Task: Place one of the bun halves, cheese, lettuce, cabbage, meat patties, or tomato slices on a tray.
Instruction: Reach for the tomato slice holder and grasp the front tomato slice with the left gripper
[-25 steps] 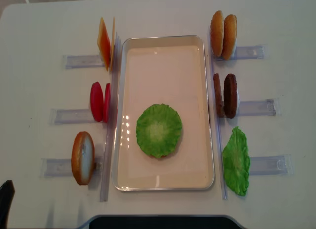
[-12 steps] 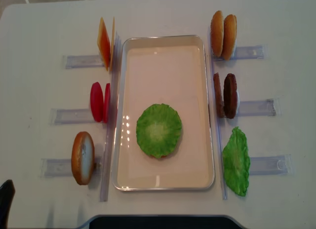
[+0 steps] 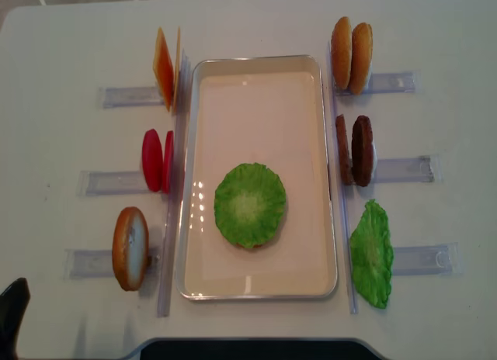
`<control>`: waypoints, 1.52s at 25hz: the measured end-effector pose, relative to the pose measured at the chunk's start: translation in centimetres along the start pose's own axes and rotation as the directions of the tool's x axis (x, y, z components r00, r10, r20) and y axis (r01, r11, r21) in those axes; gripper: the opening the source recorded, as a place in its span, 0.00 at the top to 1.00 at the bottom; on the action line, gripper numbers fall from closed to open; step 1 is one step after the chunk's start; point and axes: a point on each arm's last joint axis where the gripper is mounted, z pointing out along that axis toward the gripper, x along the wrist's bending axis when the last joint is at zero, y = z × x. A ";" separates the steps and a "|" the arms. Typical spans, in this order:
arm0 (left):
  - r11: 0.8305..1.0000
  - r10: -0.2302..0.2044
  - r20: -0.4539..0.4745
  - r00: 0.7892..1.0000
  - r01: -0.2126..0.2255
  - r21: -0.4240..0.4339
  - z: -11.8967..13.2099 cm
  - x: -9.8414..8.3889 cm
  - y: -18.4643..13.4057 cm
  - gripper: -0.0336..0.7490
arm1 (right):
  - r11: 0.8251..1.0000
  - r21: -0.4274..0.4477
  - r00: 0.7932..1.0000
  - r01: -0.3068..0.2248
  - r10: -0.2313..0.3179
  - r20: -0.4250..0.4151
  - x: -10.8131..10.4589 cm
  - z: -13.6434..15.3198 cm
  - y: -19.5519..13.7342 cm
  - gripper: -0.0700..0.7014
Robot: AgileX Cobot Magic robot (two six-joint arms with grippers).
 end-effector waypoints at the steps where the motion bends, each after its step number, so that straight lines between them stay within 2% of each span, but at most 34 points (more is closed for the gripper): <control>1: 1.000 -0.004 0.001 1.000 0.004 0.015 0.1 0.0 0.4 0.14 | 1.000 0.000 1.000 0.000 0.000 0.000 0.0 0.0 0.0 0.31; 4: 0.998 -0.025 0.002 1.000 0.025 0.064 0.4 0.1 1.6 0.14 | 1.000 0.000 1.000 0.000 0.000 0.000 0.0 0.0 0.0 0.31; 8: 0.987 -0.031 0.003 1.000 0.030 0.155 1.5 0.1 3.4 0.14 | 1.000 0.000 1.000 0.000 0.000 0.000 0.0 0.0 0.0 0.31; 14: 0.958 -0.032 0.005 0.999 0.030 0.286 3.8 0.3 6.9 0.14 | 1.000 0.000 1.000 0.000 0.000 0.000 0.0 0.0 0.0 0.31; 19: 0.924 -0.032 0.007 0.999 0.027 0.382 6.5 0.4 10.2 0.14 | 1.000 0.000 1.000 0.000 0.000 0.000 0.0 0.0 0.0 0.31; 24: 0.899 -0.032 0.008 0.999 0.025 0.437 9.3 0.6 13.5 0.14 | 1.000 0.000 1.000 0.000 0.000 0.000 0.0 0.0 0.0 0.31; 32: 0.870 -0.032 0.009 0.999 0.023 0.492 13.5 0.7 18.0 0.14 | 1.000 0.000 1.000 0.000 0.000 0.000 0.0 0.0 0.0 0.31; 38: 0.834 -0.032 0.010 0.999 0.021 0.551 17.6 0.8 19.7 0.14 | 1.000 0.000 1.000 -0.001 0.001 -0.001 0.0 0.0 0.0 0.31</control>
